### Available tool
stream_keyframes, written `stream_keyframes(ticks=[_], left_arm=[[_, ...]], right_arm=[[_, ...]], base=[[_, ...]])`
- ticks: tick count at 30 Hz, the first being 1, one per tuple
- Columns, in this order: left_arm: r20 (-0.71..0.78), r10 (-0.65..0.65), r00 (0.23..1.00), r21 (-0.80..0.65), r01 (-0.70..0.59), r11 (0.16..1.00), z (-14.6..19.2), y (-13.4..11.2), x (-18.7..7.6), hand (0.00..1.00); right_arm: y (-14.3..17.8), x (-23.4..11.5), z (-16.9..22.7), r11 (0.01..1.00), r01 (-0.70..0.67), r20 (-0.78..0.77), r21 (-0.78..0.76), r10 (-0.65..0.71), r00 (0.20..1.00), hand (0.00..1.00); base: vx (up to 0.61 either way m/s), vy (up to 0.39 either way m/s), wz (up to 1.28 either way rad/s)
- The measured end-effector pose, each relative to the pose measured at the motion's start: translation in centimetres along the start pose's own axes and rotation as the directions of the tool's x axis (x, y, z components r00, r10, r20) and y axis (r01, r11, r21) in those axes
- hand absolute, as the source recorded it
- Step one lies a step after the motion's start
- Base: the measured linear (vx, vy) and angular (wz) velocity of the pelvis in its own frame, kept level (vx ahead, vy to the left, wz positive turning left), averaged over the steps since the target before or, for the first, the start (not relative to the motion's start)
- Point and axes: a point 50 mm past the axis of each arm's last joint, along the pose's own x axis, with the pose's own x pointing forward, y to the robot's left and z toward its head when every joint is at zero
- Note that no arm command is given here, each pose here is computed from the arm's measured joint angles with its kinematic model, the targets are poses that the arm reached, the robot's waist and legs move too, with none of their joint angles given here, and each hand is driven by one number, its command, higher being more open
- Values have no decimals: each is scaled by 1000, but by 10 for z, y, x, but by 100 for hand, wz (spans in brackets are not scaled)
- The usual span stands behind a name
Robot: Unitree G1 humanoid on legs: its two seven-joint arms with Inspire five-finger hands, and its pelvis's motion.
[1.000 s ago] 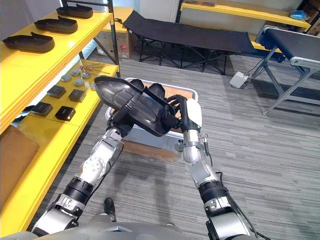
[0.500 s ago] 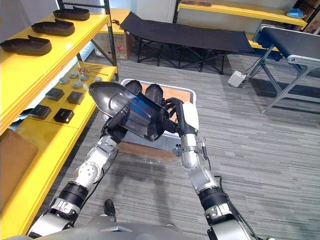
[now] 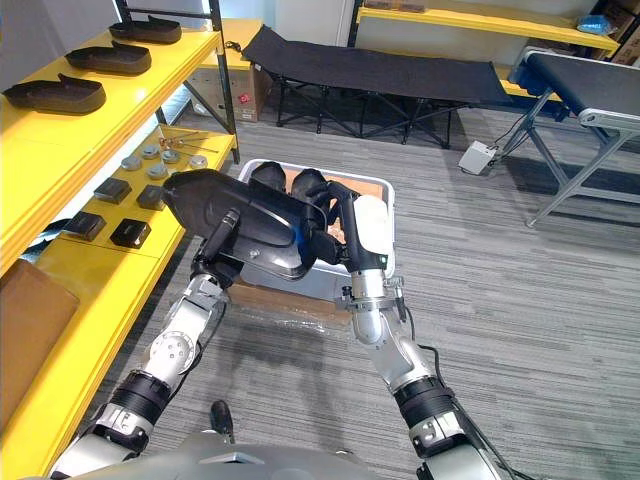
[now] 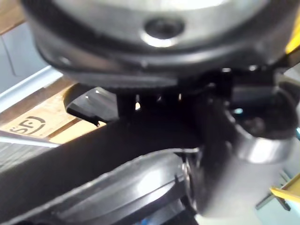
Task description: Walk over and take three plastic housings, then place them on the shelf
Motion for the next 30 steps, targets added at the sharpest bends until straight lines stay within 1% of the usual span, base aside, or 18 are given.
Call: stream_keyframes(ticks=[2,4,5,8,9,10,12,13,14,15,17,18,20,23,25,27,28,30], left_arm=[[57,4,998,-2,-4,1000,5,-2,-3,0],[126,-3,992,57,-5,998,14,-6,-7,0],[163,-18,987,146,-6,989,20,-11,-9,0],[242,-29,970,291,-44,956,32,-17,-16,0],[299,-11,954,352,-100,931,42,-13,-22,0],[322,3,947,373,-130,919,45,-11,-24,0],[452,80,888,467,-312,828,66,6,-40,0],[490,99,866,490,-367,791,71,11,-45,0],[553,123,824,516,-455,726,84,21,-54,0],[575,123,809,527,-481,700,89,24,-58,0],[641,64,765,585,-541,604,109,27,-76,0],[652,41,758,601,-548,581,113,25,-80,0],[665,-65,744,661,-546,515,121,13,-88,0],[650,-138,747,694,-510,509,122,5,-97,0],[614,-162,772,724,-470,504,119,6,-103,0],[545,-153,824,763,-411,499,109,13,-110,0],[519,-139,843,766,-386,514,105,16,-113,0],[491,-130,861,778,-366,511,101,20,-117,0]], right_arm=[[1,-3,5,999,33,-3,32,-33,999,100],[6,-7,10,998,31,-6,61,-31,999,100],[9,-9,11,996,21,-17,90,-19,1000,100],[10,-11,15,988,35,-42,152,-29,999,100],[7,-10,16,980,63,-62,189,-52,997,100],[5,-10,17,976,78,-72,203,-64,995,100],[-4,-15,16,952,136,-129,275,-103,986,100],[-7,-16,16,943,144,-149,301,-103,983,100],[-11,-19,13,920,171,-192,353,-108,976,100],[-13,-21,12,903,187,-211,387,-111,971,100],[-19,-27,9,849,234,-272,474,-111,956,100],[-20,-28,8,835,236,-284,497,-100,953,100],[-18,-33,4,798,228,-314,557,-51,948,100],[-16,-44,5,772,196,-326,605,15,945,100],[-16,-55,1,747,192,-371,637,79,925,100],[-15,-71,-11,770,199,-463,606,139,875,100],[-14,-75,-16,775,196,-484,601,157,861,100],[-13,-81,-21,771,195,-506,606,185,842,100]], base=[[0,0,-2],[0,0,0],[0,0,3],[-9,6,3],[-28,17,3],[-35,21,6],[-33,17,8],[-29,11,11],[-15,6,11],[-18,12,15],[-13,18,10],[-8,21,4],[-13,22,5],[-7,9,2],[-14,24,-7],[-4,23,-12],[3,11,-13],[4,9,-11]])
